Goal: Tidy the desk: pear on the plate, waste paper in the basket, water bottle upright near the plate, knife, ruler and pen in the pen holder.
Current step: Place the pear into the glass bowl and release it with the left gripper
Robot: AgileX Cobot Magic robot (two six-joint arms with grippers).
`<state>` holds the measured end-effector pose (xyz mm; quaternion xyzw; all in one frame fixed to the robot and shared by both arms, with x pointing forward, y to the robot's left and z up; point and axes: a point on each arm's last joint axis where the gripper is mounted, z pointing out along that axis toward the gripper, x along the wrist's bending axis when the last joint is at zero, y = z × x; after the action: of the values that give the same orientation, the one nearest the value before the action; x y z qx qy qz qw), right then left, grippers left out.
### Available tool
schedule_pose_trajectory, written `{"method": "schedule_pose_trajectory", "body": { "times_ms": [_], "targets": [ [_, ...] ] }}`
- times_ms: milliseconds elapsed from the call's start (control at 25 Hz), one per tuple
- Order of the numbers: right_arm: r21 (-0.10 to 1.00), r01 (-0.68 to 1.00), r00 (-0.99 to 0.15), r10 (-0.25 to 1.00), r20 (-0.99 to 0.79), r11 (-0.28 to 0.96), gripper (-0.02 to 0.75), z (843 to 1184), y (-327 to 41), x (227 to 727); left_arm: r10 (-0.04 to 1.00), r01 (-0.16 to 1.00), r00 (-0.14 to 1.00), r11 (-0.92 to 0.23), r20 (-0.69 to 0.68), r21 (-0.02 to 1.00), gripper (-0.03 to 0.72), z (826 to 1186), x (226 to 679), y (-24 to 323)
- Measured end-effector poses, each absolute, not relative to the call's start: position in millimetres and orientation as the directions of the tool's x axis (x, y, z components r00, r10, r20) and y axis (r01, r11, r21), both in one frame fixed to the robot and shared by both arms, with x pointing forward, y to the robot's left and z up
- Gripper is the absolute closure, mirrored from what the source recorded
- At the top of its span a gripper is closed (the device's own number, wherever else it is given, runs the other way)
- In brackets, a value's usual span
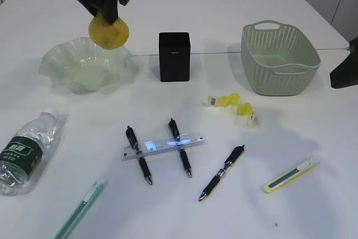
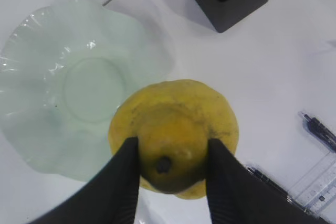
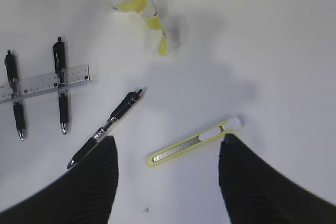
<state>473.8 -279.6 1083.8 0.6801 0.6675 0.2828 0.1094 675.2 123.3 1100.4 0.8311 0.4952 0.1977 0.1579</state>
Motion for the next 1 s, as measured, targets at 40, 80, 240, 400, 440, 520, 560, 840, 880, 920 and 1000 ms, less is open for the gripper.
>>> {"method": "schedule_pose_trajectory", "body": {
  "times_ms": [40, 80, 240, 400, 440, 520, 560, 840, 880, 920, 1000],
  "targets": [
    [0.532, 0.842, -0.05, 0.97, 0.238, -0.087, 0.26, 1084, -280, 474, 0.896, 0.771, 0.411, -0.439, 0.166, 0.462, 0.431, 1101, 677, 128],
    [0.536, 0.84, -0.05, 0.97, 0.237, -0.088, 0.26, 1084, -280, 475, 0.904, 0.779, 0.394, -0.423, 0.164, 0.463, 0.431, 1101, 679, 133],
    [0.543, 0.836, -0.055, 0.971, 0.233, -0.083, 0.26, 1085, -280, 475, 0.935, 0.81, 0.319, -0.355, 0.157, 0.467, 0.431, 1101, 688, 160],
    [0.546, 0.834, -0.058, 0.971, 0.231, -0.08, 0.26, 1085, -280, 475, 0.97, 0.847, 0.202, -0.241, 0.132, 0.473, 0.431, 1101, 698, 198],
    [0.546, 0.834, -0.059, 0.971, 0.23, -0.079, 0.26, 1085, -280, 475, 0.976, 0.854, 0.176, -0.216, 0.127, 0.474, 0.431, 1101, 700, 209],
    [0.547, 0.834, -0.062, 0.972, 0.228, -0.075, 0.26, 1085, -280, 475, 0.984, 0.86, 0.132, -0.172, 0.116, 0.48, 0.431, 1101, 704, 227],
    [0.547, 0.833, -0.062, 0.972, 0.228, -0.075, 0.26, 1085, -280, 475, 0.986, 0.859, 0.116, -0.159, 0.116, 0.487, 0.431, 1102, 706, 234],
    [0.555, 0.829, -0.061, 0.972, 0.227, -0.078, 0.26, 1085, -280, 477, 0.992, 0.834, 0.116, -0.12, 0.043, 0.538, 0.431, 1093, 717, 233],
    [0.555, 0.829, -0.061, 0.972, 0.227, -0.078, 0.26, 1085, -280, 477, 0.993, 0.835, 0.118, -0.116, 0.031, 0.537, 0.431, 1087, 721, 231],
    [0.555, 0.828, -0.063, 0.972, 0.226, -0.076, 0.26, 1085, -280, 477, 0.993, 0.836, 0.12, -0.112, 0.019, 0.537, 0.431, 1079, 725, 230],
    [0.555, 0.828, -0.063, 0.972, 0.226, -0.076, 0.26, 1085, -280, 477, 0.992, 0.839, 0.122, -0.109, 0.01, 0.533, 0.431, 1065, 732, 228]
  ]
}}
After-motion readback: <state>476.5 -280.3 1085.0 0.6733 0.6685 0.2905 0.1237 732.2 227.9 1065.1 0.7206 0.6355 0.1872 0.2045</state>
